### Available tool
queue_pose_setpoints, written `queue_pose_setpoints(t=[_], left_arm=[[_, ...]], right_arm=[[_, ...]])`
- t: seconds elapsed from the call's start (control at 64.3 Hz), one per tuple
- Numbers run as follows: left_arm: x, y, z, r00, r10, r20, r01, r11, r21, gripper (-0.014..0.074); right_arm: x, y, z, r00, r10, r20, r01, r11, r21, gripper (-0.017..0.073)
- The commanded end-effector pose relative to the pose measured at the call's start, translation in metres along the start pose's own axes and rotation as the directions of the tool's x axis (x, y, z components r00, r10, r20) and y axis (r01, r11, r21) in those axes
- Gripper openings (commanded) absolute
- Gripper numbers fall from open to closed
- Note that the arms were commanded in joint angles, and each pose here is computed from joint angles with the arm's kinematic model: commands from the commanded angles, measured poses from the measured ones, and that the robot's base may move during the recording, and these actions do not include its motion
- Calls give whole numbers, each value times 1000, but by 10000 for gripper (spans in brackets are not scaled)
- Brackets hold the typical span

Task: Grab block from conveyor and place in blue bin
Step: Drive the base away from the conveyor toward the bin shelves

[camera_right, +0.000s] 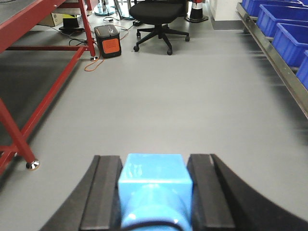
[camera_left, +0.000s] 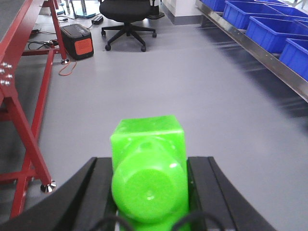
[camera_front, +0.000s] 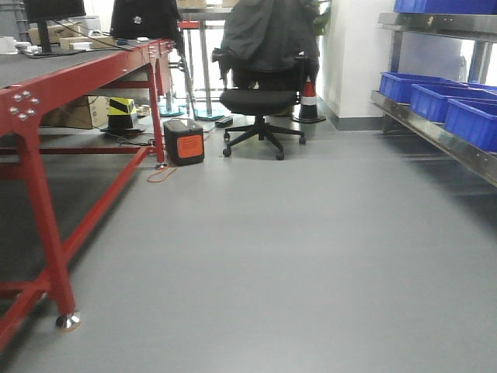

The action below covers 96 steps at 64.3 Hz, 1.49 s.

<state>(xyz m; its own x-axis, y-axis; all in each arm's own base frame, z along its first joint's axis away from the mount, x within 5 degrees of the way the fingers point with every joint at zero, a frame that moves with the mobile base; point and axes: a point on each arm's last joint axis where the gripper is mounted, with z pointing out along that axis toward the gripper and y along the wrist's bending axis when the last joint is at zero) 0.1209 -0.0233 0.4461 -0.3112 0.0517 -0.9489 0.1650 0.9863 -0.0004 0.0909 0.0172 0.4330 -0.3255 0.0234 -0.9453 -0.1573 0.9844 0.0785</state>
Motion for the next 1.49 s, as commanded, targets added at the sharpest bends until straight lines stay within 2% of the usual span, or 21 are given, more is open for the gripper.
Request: queue_pose_setpoints(t=[0.0, 1.477], left_arm=[[-2, -1, -1, 1000, -6, 25, 6, 1000, 8, -111], [-2, -1, -1, 1000, -6, 25, 6, 1000, 8, -111]], right_arm=[[-4, -1, -3, 999, -12, 33, 12, 1000, 7, -162], [-4, -1, -3, 999, -12, 33, 12, 1000, 7, -162]])
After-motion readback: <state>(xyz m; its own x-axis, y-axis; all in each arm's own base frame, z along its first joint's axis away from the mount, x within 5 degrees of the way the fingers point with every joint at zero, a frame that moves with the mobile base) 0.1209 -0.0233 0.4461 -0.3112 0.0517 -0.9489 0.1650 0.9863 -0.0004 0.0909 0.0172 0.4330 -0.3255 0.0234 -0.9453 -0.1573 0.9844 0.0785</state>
